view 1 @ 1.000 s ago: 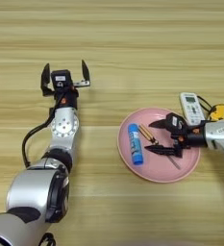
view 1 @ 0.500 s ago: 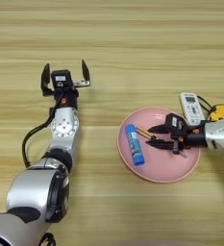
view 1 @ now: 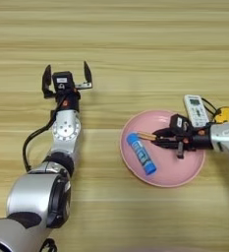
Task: Move the objects on the table
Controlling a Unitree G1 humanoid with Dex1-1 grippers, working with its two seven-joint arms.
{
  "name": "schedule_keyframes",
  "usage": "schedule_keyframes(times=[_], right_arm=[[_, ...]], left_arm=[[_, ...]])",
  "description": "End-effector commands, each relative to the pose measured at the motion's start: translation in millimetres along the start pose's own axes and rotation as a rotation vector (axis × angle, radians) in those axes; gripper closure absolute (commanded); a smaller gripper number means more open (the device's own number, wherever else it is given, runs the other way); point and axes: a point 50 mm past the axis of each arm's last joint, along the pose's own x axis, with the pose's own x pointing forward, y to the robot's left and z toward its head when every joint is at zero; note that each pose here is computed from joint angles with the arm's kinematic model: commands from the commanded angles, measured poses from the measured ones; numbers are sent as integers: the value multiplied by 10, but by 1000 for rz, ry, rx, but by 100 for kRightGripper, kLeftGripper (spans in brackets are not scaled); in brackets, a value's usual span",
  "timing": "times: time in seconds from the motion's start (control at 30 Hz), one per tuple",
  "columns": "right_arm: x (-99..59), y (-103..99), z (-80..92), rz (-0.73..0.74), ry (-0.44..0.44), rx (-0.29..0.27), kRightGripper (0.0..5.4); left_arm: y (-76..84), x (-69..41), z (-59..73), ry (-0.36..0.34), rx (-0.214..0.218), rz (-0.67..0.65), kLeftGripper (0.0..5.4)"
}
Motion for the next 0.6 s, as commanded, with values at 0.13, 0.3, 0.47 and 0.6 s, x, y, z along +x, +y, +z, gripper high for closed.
schedule_keyframes(times=[0.13, 0.3, 0.47, 0.6], right_arm=[[-150, -126, 368, -96, -176, -15, 453], [-243, -106, 546, -140, -290, -8, 453], [-355, -47, 693, -184, -387, 3, 453], [-453, -22, 743, -223, -423, 25, 453]], left_arm=[[70, -27, -1, -19, 5, -2, 0], [127, -50, 1, -34, 5, 0, 0], [186, -77, 18, -63, 5, 1, 0], [228, -93, 37, -86, 5, 1, 0]])
